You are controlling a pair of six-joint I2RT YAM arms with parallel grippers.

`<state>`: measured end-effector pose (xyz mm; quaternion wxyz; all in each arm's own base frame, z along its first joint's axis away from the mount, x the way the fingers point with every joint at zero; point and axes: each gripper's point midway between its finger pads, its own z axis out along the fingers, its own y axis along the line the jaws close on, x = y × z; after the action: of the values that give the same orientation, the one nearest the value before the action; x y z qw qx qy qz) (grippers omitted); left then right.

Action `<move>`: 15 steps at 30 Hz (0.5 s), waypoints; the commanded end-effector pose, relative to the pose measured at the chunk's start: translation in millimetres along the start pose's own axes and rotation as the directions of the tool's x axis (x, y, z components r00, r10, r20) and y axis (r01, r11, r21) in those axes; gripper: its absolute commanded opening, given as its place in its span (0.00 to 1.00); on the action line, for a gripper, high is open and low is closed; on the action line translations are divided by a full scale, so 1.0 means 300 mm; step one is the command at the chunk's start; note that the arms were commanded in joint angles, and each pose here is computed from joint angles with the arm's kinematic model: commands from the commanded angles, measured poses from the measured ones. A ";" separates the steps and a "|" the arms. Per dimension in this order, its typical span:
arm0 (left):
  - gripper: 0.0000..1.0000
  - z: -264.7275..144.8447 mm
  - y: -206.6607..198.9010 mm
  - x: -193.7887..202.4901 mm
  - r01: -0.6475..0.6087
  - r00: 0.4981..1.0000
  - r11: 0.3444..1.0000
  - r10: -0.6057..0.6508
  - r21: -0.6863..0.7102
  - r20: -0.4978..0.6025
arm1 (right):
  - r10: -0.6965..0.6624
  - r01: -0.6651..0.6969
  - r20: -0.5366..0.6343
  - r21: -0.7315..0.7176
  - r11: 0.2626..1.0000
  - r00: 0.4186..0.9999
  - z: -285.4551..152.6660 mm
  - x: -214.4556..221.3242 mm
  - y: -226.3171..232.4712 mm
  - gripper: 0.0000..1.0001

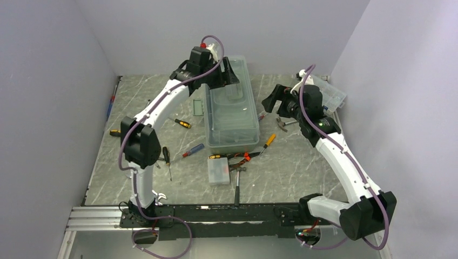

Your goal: Pack the tool kit

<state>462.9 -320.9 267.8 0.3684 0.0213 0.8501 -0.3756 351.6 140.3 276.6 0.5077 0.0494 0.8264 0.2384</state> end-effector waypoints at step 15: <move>0.81 0.005 -0.120 -0.075 -0.133 0.978 0.974 0.159 -0.186 0.132 | 0.050 -0.053 0.078 0.039 0.998 0.996 -0.030 -0.027 -0.071 0.91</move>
<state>479.9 -334.1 260.9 0.4149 0.0009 0.8683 -0.2720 347.9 117.4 261.5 0.5064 0.0880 0.8285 0.2221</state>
